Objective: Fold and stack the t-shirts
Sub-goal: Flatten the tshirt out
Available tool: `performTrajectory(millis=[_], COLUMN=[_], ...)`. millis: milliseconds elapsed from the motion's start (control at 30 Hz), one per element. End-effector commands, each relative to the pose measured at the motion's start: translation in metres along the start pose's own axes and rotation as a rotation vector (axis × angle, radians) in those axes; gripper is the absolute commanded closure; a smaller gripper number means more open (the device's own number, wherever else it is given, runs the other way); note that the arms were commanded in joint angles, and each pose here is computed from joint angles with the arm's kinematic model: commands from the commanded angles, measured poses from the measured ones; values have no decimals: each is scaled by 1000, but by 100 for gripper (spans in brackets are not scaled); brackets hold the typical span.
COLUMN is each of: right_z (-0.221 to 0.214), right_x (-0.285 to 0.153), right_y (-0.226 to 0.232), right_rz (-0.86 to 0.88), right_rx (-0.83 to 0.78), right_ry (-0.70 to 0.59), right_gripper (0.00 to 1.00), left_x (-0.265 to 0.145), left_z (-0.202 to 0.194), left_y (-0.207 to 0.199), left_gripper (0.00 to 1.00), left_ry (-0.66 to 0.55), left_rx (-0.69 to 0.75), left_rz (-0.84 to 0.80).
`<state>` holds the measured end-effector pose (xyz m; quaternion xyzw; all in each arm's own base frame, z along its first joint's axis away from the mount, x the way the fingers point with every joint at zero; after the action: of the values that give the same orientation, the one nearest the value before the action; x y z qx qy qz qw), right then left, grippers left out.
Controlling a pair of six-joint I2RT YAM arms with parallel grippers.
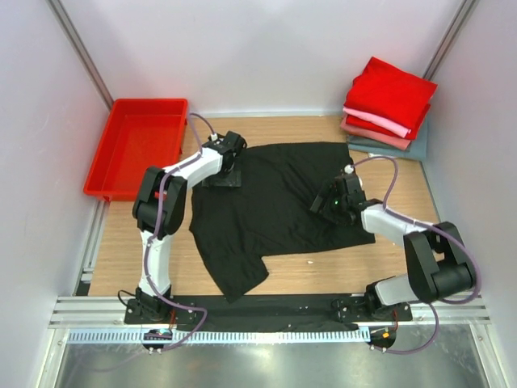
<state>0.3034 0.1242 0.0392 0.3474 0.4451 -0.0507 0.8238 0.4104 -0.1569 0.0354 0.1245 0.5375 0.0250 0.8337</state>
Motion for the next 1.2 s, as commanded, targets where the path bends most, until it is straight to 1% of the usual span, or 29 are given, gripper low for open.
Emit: performTrajectory(millis=[0, 133, 200, 233, 300, 333, 367, 400, 433, 467, 500, 600, 633, 667, 700, 733, 767, 800, 833, 867, 900, 933, 967, 1000, 1033, 1067, 1100, 1133, 1167], right_z=[-61, -63, -59, -54, -37, -34, -21, -16, -9, 1, 3, 18, 20, 25, 22, 19, 29, 20, 18, 24, 20, 16, 8, 4, -11, 5, 2, -11, -8], right_x=[-27, -57, -69, -79, -92, -99, -109, -113, -116, -121, -122, -120, -112, -122, -101, -90, -93, -56, -47, -56, -43, -25, -12, -2, 42, 29, 36, 64, 60], right_y=[-51, -41, -32, -33, -21, -20, -4, 4, 13, 29, 40, 86, 112, 130, 139, 155, 189, 193, 207, 254, 267, 294, 307, 309, 300, 339, 347, 340, 354], right_rz=[-214, -163, -131, -139, -112, -117, -76, -55, -32, -7, 8, 52, 71, 118, 92, 118, 179, 134, 144, 246, 255, 290, 315, 287, 228, 310, 317, 294, 339], right_rx=[84, 101, 99, 88, 61, 51, 41, -5, -27, -48, -85, -205, -281, -304, -338, -397, -419, -465, -505, -573, -604, -633, -664, -687, -705, -706, -711, -715, -709], right_ry=[165, 126, 103, 70, 6, -3, -44, -58, -78, -97, -100, -116, -111, -133, -97, -72, -93, -34, -12, -35, -13, 18, 49, 74, 128, 56, 52, 94, 69], right_gripper=[20, 18, 14, 14, 13, 13, 13, 13, 13, 13, 13, 12, 12, 12, 13, 14, 16, 21, 24, 27, 36, 40, 42, 44, 44, 44, 44, 44, 44], left_x=[0, -18, -37, -47, -77, -89, -103, -130, -144, -159, -185, -216, -231, -237, -244, -252, -259, -261, -265, -266, -268, -271, -270, -271, -269, -274, -269, -267, -266], left_z=[-22, -48, -60, -66, -61, -57, -59, -43, -43, -37, -27, -21, -25, -29, -34, -47, -52, -60, -59, -78, -83, -87, -98, -103, -108, -113, -118, -122, -124], left_y=[8, 16, 17, 20, 23, 25, 31, 38, 45, 50, 59, 75, 85, 91, 95, 99, 101, 100, 100, 106, 105, 107, 111, 115, 118, 124, 129, 133, 135], left_gripper=[22, 22, 23, 23, 23, 22, 22, 22, 21, 20, 18, 17, 17, 18, 18, 19, 19, 19, 18, 17, 16, 14, 14, 14, 14, 14, 14, 15, 14], left_ry=[68, 97, 89, 101, 40, 18, 24, -49, -56, -95, -173, -265, -299, -312, -331, -361, -398, -422, -484, -524, -548, -581, -596, -608, -608, -634, -632, -634, -643], left_rx=[26, 20, 26, 26, 35, 35, 44, 19, 24, 28, 5, 6, -23, -29, -58, -77, -96, -105, -133, -148, -149, -139, -143, -151, -160, -181, -201, -221, -239], left_rz=[31, 35, 27, 35, 45, 44, 48, 31, 34, 25, 9, -1, 8, 14, 5, -28, -58, -87, -114, -137, -161, -176, -176, -169, -157, -153, -123, -108, -104])
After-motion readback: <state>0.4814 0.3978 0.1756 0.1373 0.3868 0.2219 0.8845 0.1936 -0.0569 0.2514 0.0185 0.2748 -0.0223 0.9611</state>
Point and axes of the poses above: each gripper's point midway between its finger pads, its own x axis out along the fingers, its own y axis along the line the jaws close on, z = x × y, the point moved 1 cm from there along -x, back along the fingers, and after that the axes turned 11 degrees about x, right-handed, at the moved point
